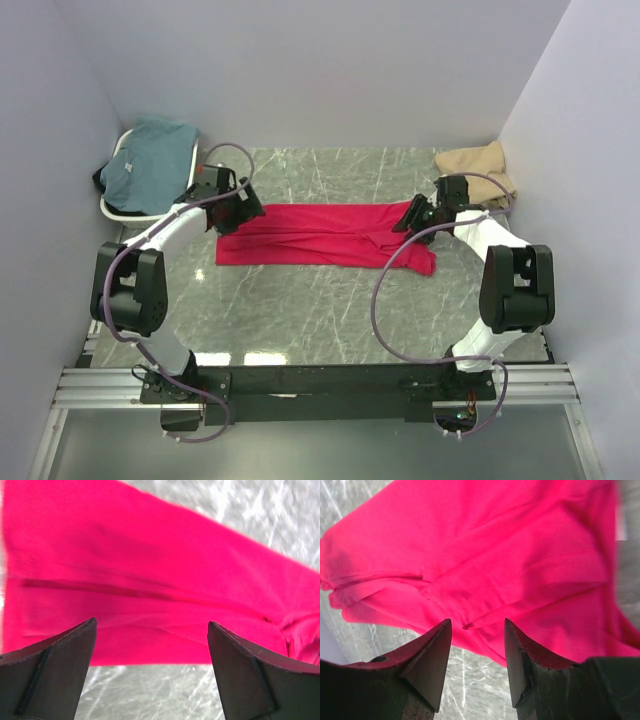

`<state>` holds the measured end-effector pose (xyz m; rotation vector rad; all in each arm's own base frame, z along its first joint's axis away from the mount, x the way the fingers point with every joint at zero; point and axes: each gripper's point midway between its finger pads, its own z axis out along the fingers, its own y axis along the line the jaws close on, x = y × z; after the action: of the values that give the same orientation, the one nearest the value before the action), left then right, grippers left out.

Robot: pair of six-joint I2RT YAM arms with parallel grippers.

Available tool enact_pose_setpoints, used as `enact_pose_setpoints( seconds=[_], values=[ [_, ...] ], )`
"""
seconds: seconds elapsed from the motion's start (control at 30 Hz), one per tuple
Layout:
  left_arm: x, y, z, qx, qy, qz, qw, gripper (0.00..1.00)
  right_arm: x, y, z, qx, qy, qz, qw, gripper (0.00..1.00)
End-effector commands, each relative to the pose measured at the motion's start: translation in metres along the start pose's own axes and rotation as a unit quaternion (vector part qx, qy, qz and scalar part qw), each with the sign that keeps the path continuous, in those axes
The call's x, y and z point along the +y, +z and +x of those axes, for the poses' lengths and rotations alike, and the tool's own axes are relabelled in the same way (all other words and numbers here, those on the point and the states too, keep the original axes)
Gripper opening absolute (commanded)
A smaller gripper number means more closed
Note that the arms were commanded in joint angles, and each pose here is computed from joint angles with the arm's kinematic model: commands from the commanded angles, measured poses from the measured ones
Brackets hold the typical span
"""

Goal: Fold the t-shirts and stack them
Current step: Fold the tshirt

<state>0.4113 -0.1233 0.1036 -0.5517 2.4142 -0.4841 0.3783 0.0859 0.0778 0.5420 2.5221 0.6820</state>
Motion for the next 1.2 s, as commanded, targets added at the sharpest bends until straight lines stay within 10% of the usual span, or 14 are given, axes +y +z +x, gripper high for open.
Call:
enact_pose_setpoints(
  seconds=[0.0,1.17],
  values=[
    [-0.019,0.008,0.018,0.022,0.022,0.032,0.999,0.96,0.033,0.005,0.001,-0.009,-0.023,-0.035,0.999,0.54],
    [-0.035,0.041,0.049,0.082,0.054,0.036,0.994,0.96,0.042,0.037,0.025,0.028,-0.03,0.008,0.999,0.54]
  ],
)
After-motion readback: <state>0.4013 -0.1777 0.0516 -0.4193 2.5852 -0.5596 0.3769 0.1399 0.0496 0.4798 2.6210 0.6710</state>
